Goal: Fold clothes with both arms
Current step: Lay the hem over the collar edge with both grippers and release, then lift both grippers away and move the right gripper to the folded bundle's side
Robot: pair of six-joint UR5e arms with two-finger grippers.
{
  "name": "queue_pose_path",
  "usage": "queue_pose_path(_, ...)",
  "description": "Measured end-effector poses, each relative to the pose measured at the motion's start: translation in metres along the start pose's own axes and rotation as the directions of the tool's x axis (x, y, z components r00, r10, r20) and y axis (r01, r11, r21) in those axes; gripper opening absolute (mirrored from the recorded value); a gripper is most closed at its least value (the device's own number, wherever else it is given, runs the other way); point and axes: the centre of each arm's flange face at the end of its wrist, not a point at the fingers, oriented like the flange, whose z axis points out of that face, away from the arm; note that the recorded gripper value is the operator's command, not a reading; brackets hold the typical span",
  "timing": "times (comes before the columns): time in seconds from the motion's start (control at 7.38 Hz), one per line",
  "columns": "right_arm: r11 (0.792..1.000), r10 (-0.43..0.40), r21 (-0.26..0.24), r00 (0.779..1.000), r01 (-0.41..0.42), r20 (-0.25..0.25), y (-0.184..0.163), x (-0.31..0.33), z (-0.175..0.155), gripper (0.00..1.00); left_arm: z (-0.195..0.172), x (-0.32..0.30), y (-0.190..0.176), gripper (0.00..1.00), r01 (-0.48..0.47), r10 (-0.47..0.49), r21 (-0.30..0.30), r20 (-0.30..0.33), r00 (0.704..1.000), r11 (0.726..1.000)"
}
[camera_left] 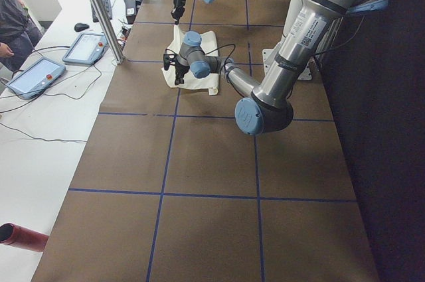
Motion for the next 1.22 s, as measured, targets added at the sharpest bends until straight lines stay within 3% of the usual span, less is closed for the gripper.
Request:
queue_pose_path(0.41,1.000,0.005,-0.001,1.000,-0.005,-0.002,-0.002,-0.004,0.003,0.00,-0.004,0.017,-0.004,0.00,0.009,-0.009,0.005,-0.016,1.000,1.000)
queue_pose_path(0.54,1.000,0.003,-0.004,1.000,-0.003,0.000,0.000,-0.006,0.003,0.20,-0.006,0.023,-0.004,0.24,0.015,-0.015,0.004,-0.022,1.000,1.000)
queue_pose_path(0.68,1.000,0.001,-0.007,1.000,-0.001,0.002,0.001,-0.007,0.003,0.99,-0.006,0.026,-0.003,0.99,0.020,-0.020,0.002,-0.023,1.000,1.000)
queue_pose_path(0.95,1.000,-0.009,-0.013,1.000,0.009,0.004,0.008,-0.005,0.007,1.00,-0.004,0.027,-0.003,1.00,0.012,-0.012,0.003,-0.020,1.000,1.000)
queue_pose_path(1.22,0.999,-0.036,-0.022,0.999,0.037,0.040,0.018,0.000,0.004,1.00,-0.006,0.027,-0.003,1.00,0.006,-0.006,0.003,-0.022,1.000,1.000)
